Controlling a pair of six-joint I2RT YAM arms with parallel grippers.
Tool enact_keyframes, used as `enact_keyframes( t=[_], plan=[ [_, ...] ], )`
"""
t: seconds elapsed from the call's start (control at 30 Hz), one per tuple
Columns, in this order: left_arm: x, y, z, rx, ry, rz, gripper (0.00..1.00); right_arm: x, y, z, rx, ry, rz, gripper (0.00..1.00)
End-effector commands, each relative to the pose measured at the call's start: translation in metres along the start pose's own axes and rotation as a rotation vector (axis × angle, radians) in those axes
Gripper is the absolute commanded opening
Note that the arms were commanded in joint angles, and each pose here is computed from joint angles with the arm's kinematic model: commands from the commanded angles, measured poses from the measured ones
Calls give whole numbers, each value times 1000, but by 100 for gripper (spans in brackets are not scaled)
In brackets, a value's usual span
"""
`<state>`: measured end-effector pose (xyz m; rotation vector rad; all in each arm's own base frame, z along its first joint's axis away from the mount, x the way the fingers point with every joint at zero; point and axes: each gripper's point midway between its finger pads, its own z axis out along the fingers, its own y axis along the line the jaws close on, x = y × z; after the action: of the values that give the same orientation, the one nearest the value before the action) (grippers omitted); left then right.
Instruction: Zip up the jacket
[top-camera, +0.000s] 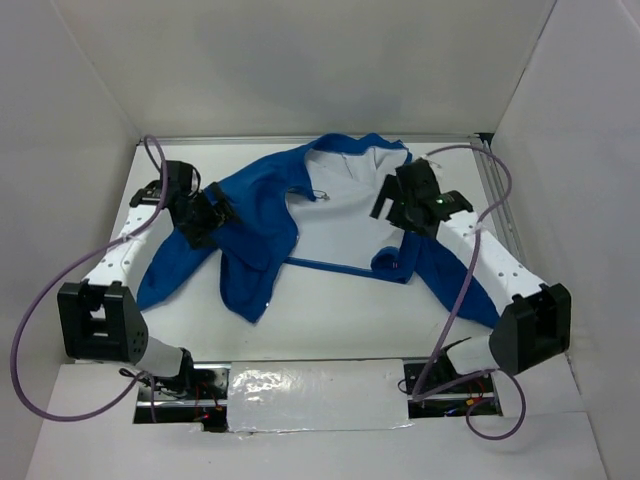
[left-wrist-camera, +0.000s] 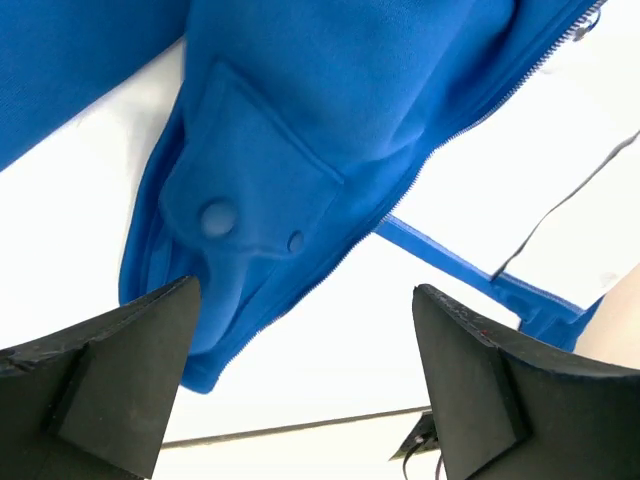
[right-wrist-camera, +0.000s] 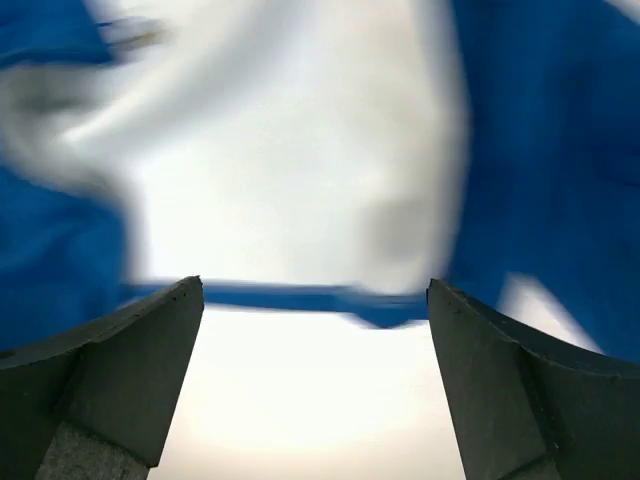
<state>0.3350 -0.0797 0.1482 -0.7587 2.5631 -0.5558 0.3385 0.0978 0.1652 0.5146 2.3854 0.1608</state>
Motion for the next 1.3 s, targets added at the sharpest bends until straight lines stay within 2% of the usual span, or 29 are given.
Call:
enact_keyframes(
  t=[0.0, 0.03, 0.17, 0.2, 0.23, 0.3, 0.33, 0.37, 0.47, 0.53, 0.63, 0.67, 0.7, 0.73, 0.77, 0.8, 0.97, 1.07, 1.17, 1.2, 1.27],
  plan=[
    [3, 5, -23, -32, -43, -70, 99, -7, 88, -9, -268, 19, 18, 100],
    [4, 2, -31, -15, -65, -69, 99, -6, 119, -4, -312, 30, -5, 100],
    [33, -7, -39, 99, -39, -38, 99, 5, 188, 23, -321, 64, -131, 100],
    [37, -12, -40, 138, -40, -24, 99, -8, 208, 17, -331, 45, -148, 99],
    [50, -15, -42, 183, -26, 10, 99, 12, 213, 49, -283, 97, -192, 98],
    [68, -24, -43, 258, 17, 53, 99, 7, 242, 49, -307, 78, -228, 97],
    [81, -23, -37, 284, 37, 82, 99, 26, 247, 71, -298, 127, -263, 96],
    [89, -22, -34, 299, 63, 91, 99, 26, 265, 66, -346, 117, -289, 96],
    [119, -12, -15, 311, 145, 124, 99, 53, 287, 82, -426, 156, -326, 95],
    [141, -3, 3, 308, 207, 152, 99, 62, 300, 95, -481, 171, -318, 91],
    [167, 15, 22, 272, 291, 161, 99, 57, 308, 115, -459, 161, -276, 75],
    [178, 22, 28, 247, 331, 159, 99, 50, 310, 123, -458, 150, -260, 59],
    [183, 25, 31, 238, 348, 166, 99, 48, 312, 126, -465, 147, -247, 50],
    [188, 27, 32, 237, 363, 173, 99, 50, 310, 132, -465, 156, -231, 30],
    [196, 33, 35, 213, 384, 175, 98, 38, 314, 133, -491, 125, -208, 20],
    [199, 36, 36, 208, 396, 180, 98, 32, 314, 134, -501, 119, -178, 0],
    [219, 49, 40, 170, 441, 194, 99, -37, 314, 117, -642, 39, -88, 0],
    [225, 48, 43, 189, 470, 199, 99, -58, 316, 103, -729, 40, -103, 0],
    [226, 41, 46, 205, 483, 217, 99, -52, 303, 111, -677, 51, -154, 12],
    [225, 39, 46, 205, 481, 220, 99, -43, 292, 117, -628, 68, -168, 21],
    [223, 29, 44, 217, 477, 239, 99, -40, 267, 126, -522, 57, -186, 24]
  ],
)
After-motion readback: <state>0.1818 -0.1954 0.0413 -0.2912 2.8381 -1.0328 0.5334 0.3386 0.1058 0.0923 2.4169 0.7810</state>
